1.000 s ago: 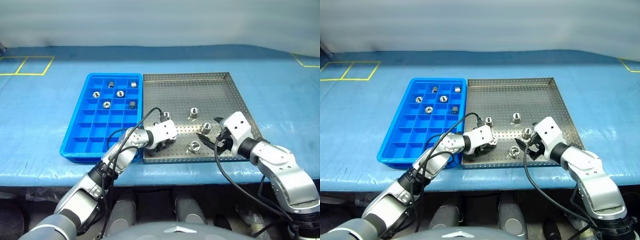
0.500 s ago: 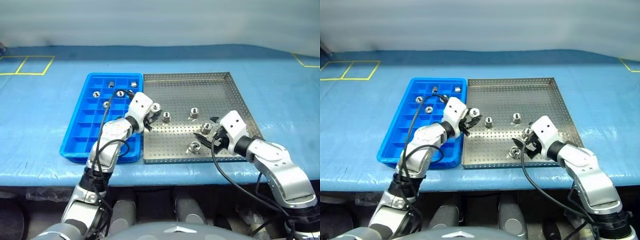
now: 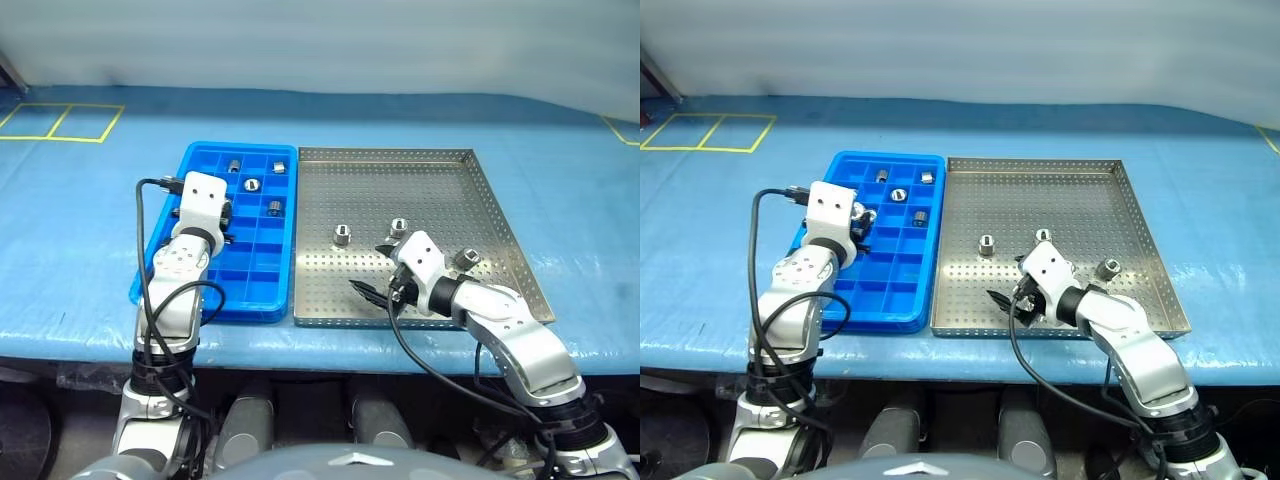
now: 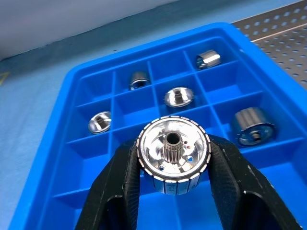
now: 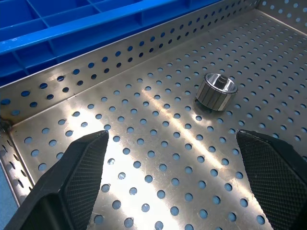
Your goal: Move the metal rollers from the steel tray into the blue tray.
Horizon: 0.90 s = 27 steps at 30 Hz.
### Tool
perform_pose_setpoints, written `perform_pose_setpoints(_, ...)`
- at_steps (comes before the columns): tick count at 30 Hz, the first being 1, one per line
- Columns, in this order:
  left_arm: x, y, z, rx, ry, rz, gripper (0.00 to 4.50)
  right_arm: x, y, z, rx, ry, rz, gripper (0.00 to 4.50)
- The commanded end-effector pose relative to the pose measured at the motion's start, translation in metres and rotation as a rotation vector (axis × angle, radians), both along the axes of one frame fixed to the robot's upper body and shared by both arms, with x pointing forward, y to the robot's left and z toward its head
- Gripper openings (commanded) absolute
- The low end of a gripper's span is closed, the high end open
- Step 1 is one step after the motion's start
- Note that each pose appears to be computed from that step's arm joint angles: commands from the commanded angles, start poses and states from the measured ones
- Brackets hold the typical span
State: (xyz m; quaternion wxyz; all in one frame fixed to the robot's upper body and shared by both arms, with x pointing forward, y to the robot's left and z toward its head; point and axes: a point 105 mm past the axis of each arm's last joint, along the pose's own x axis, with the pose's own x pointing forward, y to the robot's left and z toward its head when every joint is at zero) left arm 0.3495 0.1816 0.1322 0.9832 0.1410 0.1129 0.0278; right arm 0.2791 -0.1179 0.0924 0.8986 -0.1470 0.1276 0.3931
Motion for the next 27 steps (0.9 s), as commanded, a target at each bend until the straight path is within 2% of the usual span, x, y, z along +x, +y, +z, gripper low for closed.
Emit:
perform_pose_setpoints(1, 0.001, 0.013, 0.009, 0.02, -0.044, 0.09, 1.74, 0.004, 0.004, 0.013, 0.01, -0.062, 0.014, 4.5)
perform_pose_setpoints(6, 0.004, 0.025, -0.005, 0.044, -0.017, 0.18, 1.74, 0.005, -0.003, 0.006, -0.011, -0.054, -0.027, 4.5)
perform_pose_setpoints(11, 0.003, 0.03, -0.009, 0.051, -0.014, 0.221, 1.74, 0.005, -0.01, 0.005, -0.016, -0.052, -0.074, 4.5)
perform_pose_setpoints(16, 0.007, 0.025, -0.02, 0.047, 0.022, 0.166, 1.74, 0.007, -0.011, 0.005, -0.017, -0.059, -0.088, 4.5)
perform_pose_setpoints(18, 0.008, 0.027, -0.019, 0.064, 0.009, 0.188, 2.46, 0.008, -0.012, 0.007, -0.012, -0.063, -0.097, 4.5)
perform_pose_setpoints(22, 0.009, 0.031, -0.007, 0.042, -0.06, 0.254, 3.6, 0.009, -0.017, 0.007, -0.018, -0.066, -0.118, 4.5)
perform_pose_setpoints(27, 0.015, 0.018, 0.015, 0.0, -0.178, 0.224, 3.6, 0.009, -0.02, 0.008, -0.018, -0.072, -0.136, 4.5)
